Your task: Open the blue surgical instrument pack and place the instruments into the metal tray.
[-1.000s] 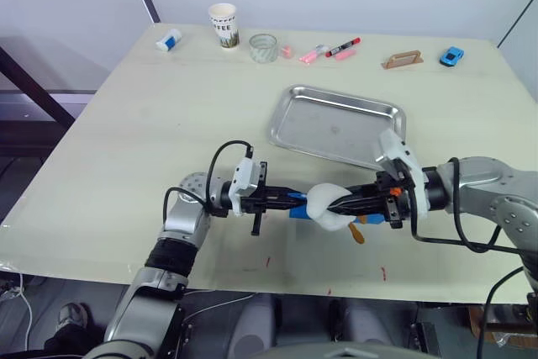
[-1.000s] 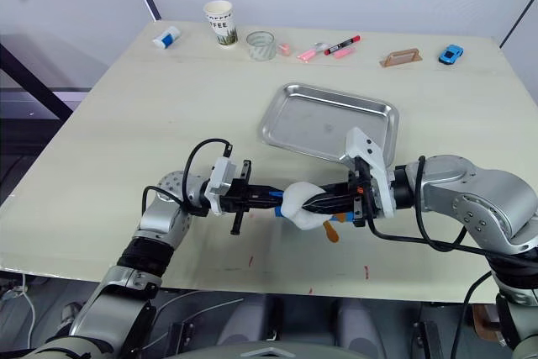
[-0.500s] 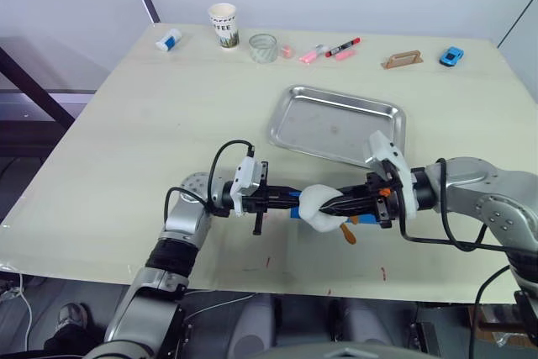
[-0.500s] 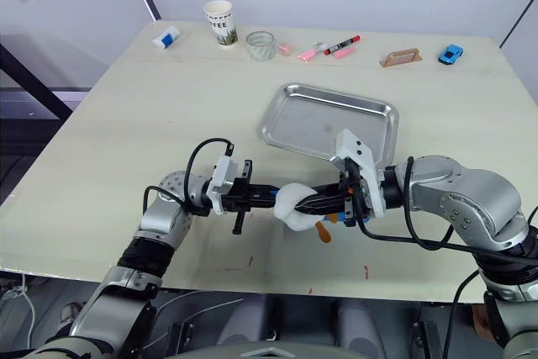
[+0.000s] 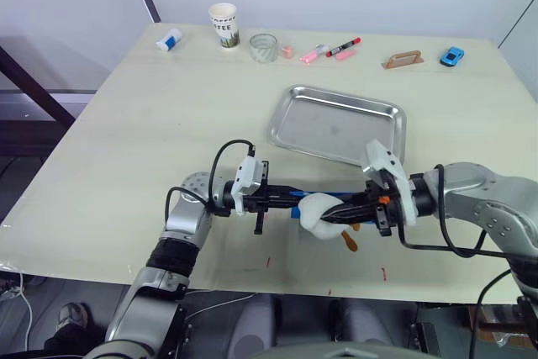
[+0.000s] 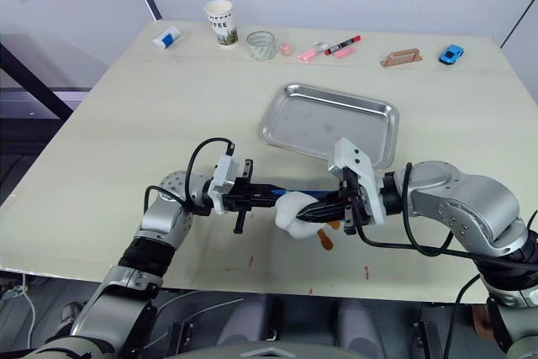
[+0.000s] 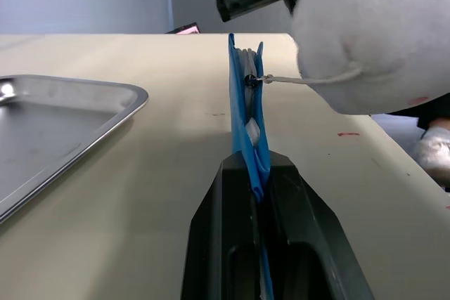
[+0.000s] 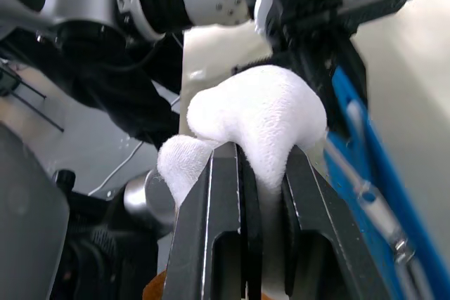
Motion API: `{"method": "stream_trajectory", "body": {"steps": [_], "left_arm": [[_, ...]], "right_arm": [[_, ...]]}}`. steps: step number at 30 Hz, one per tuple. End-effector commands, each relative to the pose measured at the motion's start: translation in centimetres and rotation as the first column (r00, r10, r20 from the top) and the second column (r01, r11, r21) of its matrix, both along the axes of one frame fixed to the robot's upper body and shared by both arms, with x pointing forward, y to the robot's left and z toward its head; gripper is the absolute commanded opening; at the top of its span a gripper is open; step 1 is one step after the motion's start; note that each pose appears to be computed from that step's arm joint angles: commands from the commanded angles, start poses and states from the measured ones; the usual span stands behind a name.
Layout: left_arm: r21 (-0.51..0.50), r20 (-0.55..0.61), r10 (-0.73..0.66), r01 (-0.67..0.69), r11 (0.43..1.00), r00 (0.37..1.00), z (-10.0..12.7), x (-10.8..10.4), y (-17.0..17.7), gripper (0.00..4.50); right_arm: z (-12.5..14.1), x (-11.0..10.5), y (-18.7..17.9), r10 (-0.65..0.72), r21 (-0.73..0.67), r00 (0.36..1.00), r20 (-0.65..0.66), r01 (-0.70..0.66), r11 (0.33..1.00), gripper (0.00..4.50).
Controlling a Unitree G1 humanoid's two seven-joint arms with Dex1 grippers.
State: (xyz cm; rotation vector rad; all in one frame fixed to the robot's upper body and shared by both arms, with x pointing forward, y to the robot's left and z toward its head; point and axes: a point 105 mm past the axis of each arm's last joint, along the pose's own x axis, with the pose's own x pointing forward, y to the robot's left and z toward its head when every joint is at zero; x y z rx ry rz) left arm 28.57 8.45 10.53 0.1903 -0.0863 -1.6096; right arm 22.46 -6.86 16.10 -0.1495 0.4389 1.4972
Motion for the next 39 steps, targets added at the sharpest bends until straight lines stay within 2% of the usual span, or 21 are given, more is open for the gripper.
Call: {"method": "stream_trajectory", "body": {"steps": [1, 13, 15, 16, 19, 20, 22, 23, 27, 31, 35, 36, 39], "left_arm": [[0.037, -0.017, -0.016, 0.017, 0.999, 1.0, -1.0, -0.4, -0.6, 0.0], [0.039, -0.011, -0.017, 0.017, 0.999, 1.0, -1.0, -0.4, -0.7, 0.0], [0.038, -0.012, -0.021, 0.022, 0.999, 1.0, -1.0, -0.5, -0.7, 0.0], [0.038, -0.012, -0.023, 0.024, 0.999, 1.0, -1.0, -0.5, -0.7, 0.0], [0.037, -0.013, -0.03, 0.03, 0.999, 0.999, -0.9, -0.6, -0.6, 0.0], [0.036, -0.013, -0.035, 0.035, 0.999, 0.999, -0.9, -0.6, -0.5, 0.0], [0.038, -0.013, -0.043, 0.043, 0.998, 0.999, -0.9, -0.7, -0.3, 0.0], [0.037, -0.013, -0.048, 0.048, 0.998, 0.999, -0.9, -0.8, -0.2, 0.0], [0.039, -0.015, -0.054, 0.055, 0.998, 0.998, -1.0, -0.8, 0.0, 0.0], [0.037, -0.015, -0.062, 0.062, 0.997, 0.998, -1.0, -0.9, 0.2, 0.0], [0.034, -0.013, -0.06, 0.061, 0.998, 0.998, -0.9, -0.9, 0.3, 0.0], [0.034, -0.012, -0.057, 0.058, 0.998, 0.998, -0.9, -0.9, 0.4, 0.0], [0.032, -0.013, -0.044, 0.045, 0.998, 0.999, -0.9, -0.7, 0.5, 0.0]], "right_arm": [[0.9, -0.3, 0.2, 0.013, 0.008, 0.997, 0.077, -0.014, 1.0, 0.02], [-1.9, -0.7, -0.7, 0.017, -0.107, 0.993, 0.116, -0.005, 0.994, 0.02], [-2.0, -0.6, -0.7, 0.018, -0.107, 0.993, 0.116, -0.005, 0.994, 1.03], [-2.0, -0.7, -0.7, 0.025, -0.111, 0.993, 0.115, -0.012, 0.994, 1.36], [-2.0, -0.9, -0.8, 0.039, -0.113, 0.992, 0.12, -0.025, 0.993, 2.95], [-2.0, -1.0, -1.0, 0.044, -0.117, 0.991, 0.124, -0.029, 0.993, 3.18], [-1.8, -1.3, -1.5, 0.052, -0.122, 0.989, 0.136, -0.036, 0.992, 4.0], [-1.6, -1.4, -1.7, 0.058, -0.116, 0.988, 0.147, -0.041, 0.992, 4.18], [-0.9, -1.9, -2.3, 0.06, -0.081, 0.973, 0.221, -0.043, 0.996, 4.18], [0.9, -2.7, -2.6, -0.002, 0.113, 0.955, 0.295, -0.033, 0.993, 4.18], [1.2, -3.0, -4.5, -0.083, 0.14, 0.965, 0.249, 0.049, 0.989, 4.18], [1.3, -3.0, -5.0, -0.095, 0.144, 0.964, 0.249, 0.06, 0.988, 4.35], [1.5, -3.0, -7.3, -0.186, 0.135, 0.936, 0.297, 0.152, 0.979, 4.35]]}}
